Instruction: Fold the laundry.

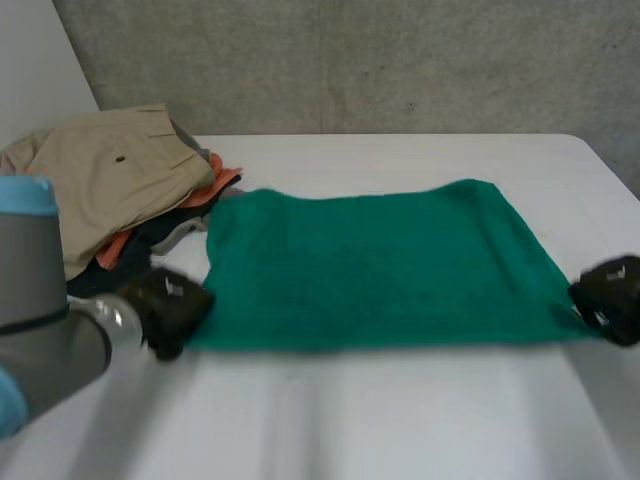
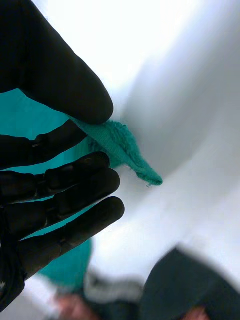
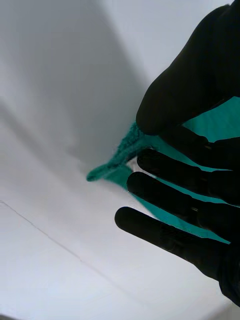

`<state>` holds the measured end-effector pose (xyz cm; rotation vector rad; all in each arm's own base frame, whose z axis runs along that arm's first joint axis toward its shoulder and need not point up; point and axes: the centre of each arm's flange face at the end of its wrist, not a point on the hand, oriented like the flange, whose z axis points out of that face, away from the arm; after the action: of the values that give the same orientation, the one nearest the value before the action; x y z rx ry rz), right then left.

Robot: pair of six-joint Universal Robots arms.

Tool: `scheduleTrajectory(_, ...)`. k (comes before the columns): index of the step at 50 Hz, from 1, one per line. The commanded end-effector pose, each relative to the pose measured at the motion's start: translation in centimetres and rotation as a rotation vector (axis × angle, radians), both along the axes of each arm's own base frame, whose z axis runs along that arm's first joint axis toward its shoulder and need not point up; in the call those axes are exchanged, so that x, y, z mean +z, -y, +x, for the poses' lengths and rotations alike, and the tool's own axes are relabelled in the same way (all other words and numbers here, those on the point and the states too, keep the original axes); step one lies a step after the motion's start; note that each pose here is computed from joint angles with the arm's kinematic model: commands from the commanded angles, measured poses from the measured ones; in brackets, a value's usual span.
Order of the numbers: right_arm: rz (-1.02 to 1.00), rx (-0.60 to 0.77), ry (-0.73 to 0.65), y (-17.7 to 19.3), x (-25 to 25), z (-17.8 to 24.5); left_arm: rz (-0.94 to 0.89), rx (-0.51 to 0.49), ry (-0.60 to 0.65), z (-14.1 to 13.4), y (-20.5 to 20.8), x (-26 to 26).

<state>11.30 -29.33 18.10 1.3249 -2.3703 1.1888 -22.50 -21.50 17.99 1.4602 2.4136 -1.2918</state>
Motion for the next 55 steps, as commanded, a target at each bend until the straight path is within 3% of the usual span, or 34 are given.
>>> scheduleTrajectory(1,0.026,0.091,-0.107,-1.8,0.9,0.0,0.109,-0.038,0.073,0.1,-2.1,-0.1)
scheduleTrajectory(12,-0.131,0.027,-0.066,3.1,0.5,1.7,-0.134,0.039,-0.039,-2.3,5.4,3.3)
scheduleTrajectory(17,-0.302,-0.045,-0.004,7.6,1.0,2.4,-0.247,0.08,-0.097,-4.0,10.0,4.0)
scheduleTrajectory(23,-0.5,-0.051,0.109,12.2,1.9,4.3,-0.363,0.06,-0.185,-6.6,14.2,4.5)
scheduleTrajectory(26,-0.707,-0.07,0.165,15.3,5.2,5.1,-0.523,0.051,-0.272,-7.8,16.5,7.8)
scheduleTrajectory(30,-1.079,-0.175,0.297,17.7,14.3,4.7,-0.8,0.089,-0.446,-7.8,17.4,16.5)
scheduleTrajectory(33,-1.275,-0.216,0.445,17.2,19.9,4.2,-0.997,0.109,-0.676,-7.0,15.8,24.3)
scheduleTrajectory(37,-1.378,-0.192,0.587,15.8,23.3,4.3,-1.12,0.065,-0.856,-6.9,14.1,28.7)
scheduleTrajectory(42,-1.395,-0.142,0.619,15.2,23.6,4.9,-1.156,0.056,-0.921,-6.5,14.3,29.2)
scheduleTrajectory(51,-1.232,-0.138,0.57,15.8,19.0,5.4,-1.01,0.092,-0.825,-7.1,16.2,23.7)
scheduleTrajectory(55,-1.082,-0.145,0.539,15.8,14.9,5.4,-0.882,0.11,-0.758,-7.4,16.8,18.9)
